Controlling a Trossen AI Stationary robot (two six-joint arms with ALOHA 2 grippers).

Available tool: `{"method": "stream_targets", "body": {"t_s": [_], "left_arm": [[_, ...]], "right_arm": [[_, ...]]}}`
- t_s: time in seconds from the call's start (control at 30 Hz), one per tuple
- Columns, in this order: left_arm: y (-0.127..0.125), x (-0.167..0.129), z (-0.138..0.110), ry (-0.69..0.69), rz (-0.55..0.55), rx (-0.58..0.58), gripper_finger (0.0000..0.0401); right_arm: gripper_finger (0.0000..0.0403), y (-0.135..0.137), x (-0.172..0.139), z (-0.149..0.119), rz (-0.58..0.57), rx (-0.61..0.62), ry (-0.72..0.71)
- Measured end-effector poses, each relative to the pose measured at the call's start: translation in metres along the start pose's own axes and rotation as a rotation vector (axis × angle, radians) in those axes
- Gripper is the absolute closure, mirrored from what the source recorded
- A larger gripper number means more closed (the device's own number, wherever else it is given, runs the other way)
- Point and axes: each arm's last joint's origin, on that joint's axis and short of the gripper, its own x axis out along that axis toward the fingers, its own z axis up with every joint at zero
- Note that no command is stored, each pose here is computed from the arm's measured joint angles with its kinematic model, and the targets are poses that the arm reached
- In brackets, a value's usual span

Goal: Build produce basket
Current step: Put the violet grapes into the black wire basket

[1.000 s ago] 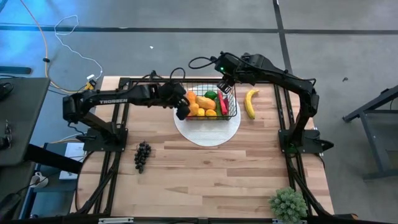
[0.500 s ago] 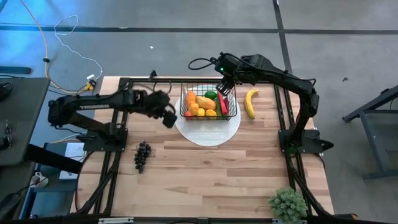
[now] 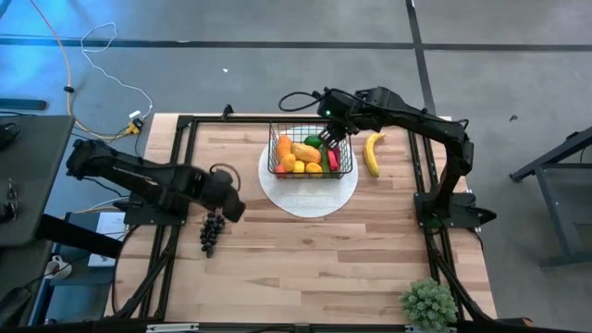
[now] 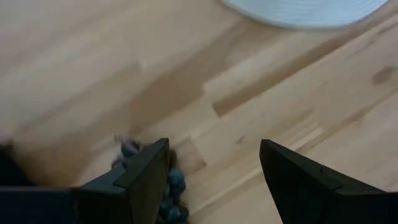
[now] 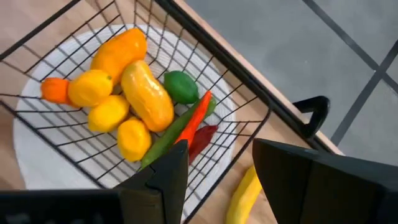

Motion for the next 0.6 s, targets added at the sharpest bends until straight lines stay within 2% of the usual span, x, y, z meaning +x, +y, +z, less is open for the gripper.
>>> {"method": "stream_targets", "body": {"t_s": [0.3, 0.6], "left_arm": [[0.011, 0.022, -0.046, 0.051, 0.087, -0.063, 0.0162], [0.029, 0.04, -0.075, 0.058, 0.163, -0.135, 0.0162]], "right_arm": [[0.0242, 0.024, -0.011, -0.011, 0.041, 0.009, -0.009], [0.0242, 0.046, -0.022, -0.025, 0.078, 0.013, -0.01]]}}
